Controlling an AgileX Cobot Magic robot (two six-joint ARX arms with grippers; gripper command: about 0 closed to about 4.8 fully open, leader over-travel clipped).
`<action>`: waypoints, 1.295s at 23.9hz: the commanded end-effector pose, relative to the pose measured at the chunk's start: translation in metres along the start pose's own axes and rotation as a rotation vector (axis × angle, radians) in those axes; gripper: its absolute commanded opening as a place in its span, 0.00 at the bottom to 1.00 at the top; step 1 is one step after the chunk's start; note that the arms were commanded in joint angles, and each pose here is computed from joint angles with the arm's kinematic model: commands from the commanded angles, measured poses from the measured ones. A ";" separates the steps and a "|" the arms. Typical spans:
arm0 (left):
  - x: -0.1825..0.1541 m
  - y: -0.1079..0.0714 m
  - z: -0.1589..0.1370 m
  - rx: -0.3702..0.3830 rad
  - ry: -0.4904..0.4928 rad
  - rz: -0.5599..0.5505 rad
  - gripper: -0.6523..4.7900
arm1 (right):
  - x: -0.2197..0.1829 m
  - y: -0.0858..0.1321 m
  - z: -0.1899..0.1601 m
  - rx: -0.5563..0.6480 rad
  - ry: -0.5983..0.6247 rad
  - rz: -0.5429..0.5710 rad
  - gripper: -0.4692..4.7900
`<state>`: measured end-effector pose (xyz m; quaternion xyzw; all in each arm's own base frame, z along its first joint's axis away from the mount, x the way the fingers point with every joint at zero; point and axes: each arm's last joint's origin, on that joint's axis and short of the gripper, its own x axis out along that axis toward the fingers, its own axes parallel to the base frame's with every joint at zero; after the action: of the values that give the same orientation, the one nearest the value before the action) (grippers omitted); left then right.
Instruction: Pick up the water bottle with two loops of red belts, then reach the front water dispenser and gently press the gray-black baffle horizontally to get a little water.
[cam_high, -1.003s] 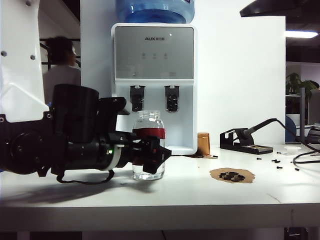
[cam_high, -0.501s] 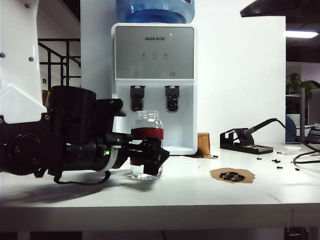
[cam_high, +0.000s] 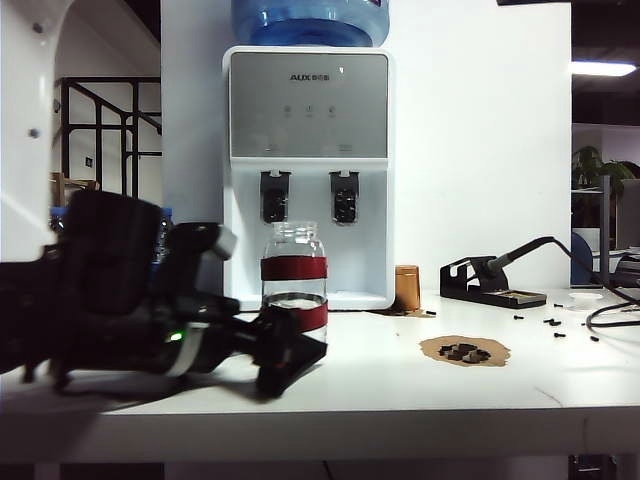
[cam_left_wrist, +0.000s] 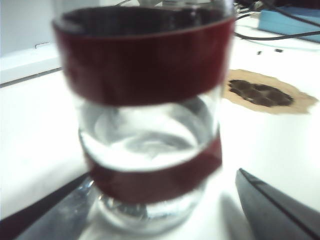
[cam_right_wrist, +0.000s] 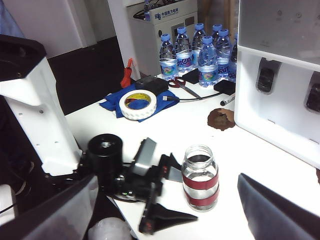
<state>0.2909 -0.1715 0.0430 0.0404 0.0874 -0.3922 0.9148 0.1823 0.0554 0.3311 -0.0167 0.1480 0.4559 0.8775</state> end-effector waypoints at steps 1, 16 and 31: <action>-0.019 -0.007 -0.007 0.090 0.020 -0.027 1.00 | -0.003 0.003 -0.001 0.015 0.014 -0.002 1.00; -0.095 0.077 0.009 0.075 0.050 0.565 0.11 | -0.017 0.016 -0.001 0.000 0.016 -0.004 0.93; -0.242 0.001 0.102 0.071 -0.183 0.975 0.11 | -0.059 0.052 -0.051 -0.048 -0.137 -0.370 0.08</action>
<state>0.1447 -0.0148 0.1984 0.0752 -0.0901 0.0798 0.9899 0.0984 0.0317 0.3067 -0.0547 0.0981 0.3168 0.9418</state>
